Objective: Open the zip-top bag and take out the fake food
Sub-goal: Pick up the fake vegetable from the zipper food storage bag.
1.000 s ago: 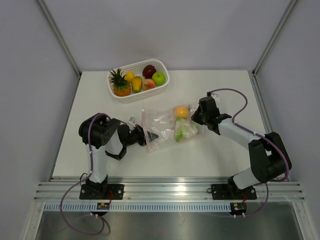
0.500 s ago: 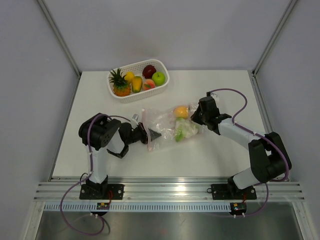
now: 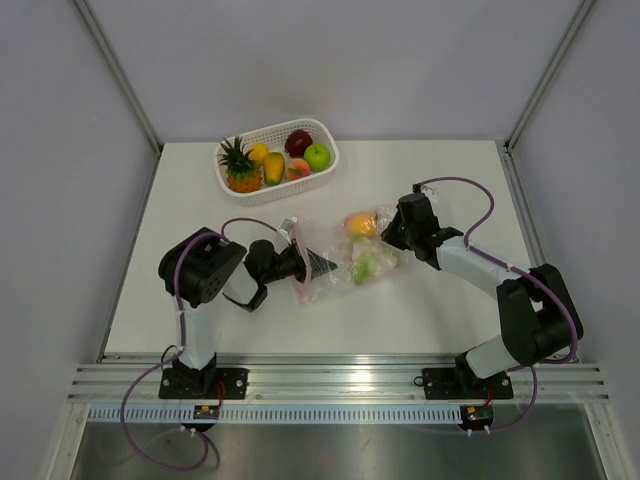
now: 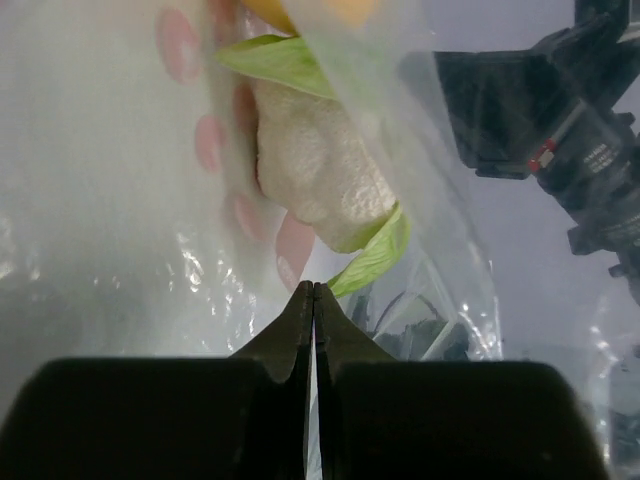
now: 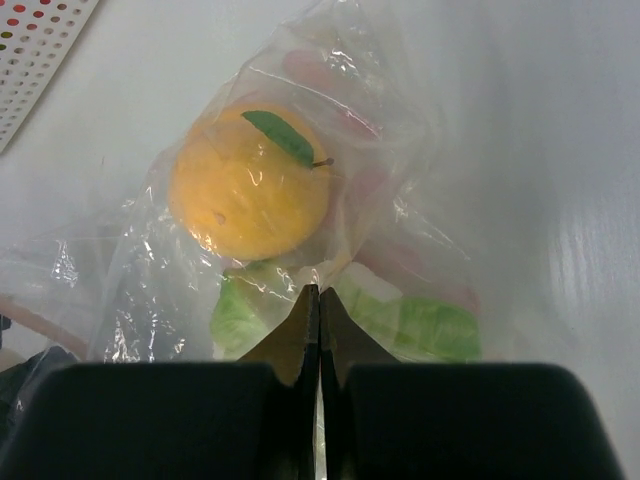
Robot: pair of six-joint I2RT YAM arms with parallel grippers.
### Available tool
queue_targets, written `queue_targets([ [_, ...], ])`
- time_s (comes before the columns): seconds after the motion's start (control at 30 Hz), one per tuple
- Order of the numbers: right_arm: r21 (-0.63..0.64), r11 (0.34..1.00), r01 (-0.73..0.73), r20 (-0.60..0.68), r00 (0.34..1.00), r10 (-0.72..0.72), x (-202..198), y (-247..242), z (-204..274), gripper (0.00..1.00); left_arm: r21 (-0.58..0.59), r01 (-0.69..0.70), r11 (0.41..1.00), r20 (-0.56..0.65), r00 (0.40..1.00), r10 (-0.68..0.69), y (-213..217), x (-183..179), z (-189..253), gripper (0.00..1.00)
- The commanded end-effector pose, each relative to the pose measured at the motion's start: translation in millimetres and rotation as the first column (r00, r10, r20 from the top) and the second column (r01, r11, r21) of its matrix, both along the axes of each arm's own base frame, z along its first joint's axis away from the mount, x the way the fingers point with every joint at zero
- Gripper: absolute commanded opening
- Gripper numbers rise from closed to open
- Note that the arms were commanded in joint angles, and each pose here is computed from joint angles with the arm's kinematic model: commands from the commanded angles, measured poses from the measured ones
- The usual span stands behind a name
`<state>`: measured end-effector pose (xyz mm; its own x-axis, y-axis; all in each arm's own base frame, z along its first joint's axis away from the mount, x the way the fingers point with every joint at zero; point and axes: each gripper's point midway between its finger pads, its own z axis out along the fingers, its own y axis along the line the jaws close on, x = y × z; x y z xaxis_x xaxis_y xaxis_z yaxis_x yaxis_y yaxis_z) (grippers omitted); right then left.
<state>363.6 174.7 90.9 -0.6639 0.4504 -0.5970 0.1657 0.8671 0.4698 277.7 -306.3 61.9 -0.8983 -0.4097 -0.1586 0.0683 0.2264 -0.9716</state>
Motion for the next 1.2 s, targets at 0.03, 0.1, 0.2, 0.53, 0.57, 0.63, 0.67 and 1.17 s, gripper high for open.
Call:
queue_targets([
  [0.03, 0.038, 0.999, -0.016, 0.054, 0.998, 0.014, 6, 4, 17, 0.0, -0.057, 0.071, 0.996, 0.195, 0.979, -0.058, -18, 2, 41, 0.0],
  [0.1, 0.037, 0.999, -0.012, 0.055, 0.998, 0.01, 6, 3, 17, 0.0, -0.048, 0.071, 0.996, 0.176, 0.982, -0.062, -20, 0, 36, 0.01],
  [0.2, 0.038, 0.999, -0.008, 0.06, 0.998, 0.006, 7, 3, 18, 0.0, -0.078, 0.062, 0.995, 0.176, 0.983, -0.047, -22, -5, 40, 0.03],
  [0.53, 0.066, 0.998, -0.024, 0.062, 0.998, 0.02, 3, 7, 19, 0.0, 0.027, 0.071, 0.997, 0.145, 0.987, -0.075, -37, -7, 21, 0.08],
  [0.57, 0.066, 0.998, -0.024, 0.062, 0.998, 0.02, 3, 7, 19, 0.0, 0.034, 0.068, 0.997, 0.147, 0.987, -0.072, -36, -7, 19, 0.1],
  [0.63, 0.063, 0.998, -0.024, 0.068, 0.997, 0.02, 3, 7, 21, 0.0, 0.056, 0.052, 0.997, 0.133, 0.989, -0.059, -34, -5, 15, 0.16],
  [0.67, 0.062, 0.998, -0.022, 0.07, 0.997, 0.018, 4, 7, 22, 0.0, 0.066, 0.047, 0.997, 0.134, 0.989, -0.056, -33, -4, 13, 0.22],
  [1.17, 0.03, 1.0, -0.008, -0.002, 1.0, 0.008, 5, 6, -5, 0.0, 0.063, 0.053, 0.997, 0.196, 0.978, -0.065, -40, 5, 19, 0.59],
])
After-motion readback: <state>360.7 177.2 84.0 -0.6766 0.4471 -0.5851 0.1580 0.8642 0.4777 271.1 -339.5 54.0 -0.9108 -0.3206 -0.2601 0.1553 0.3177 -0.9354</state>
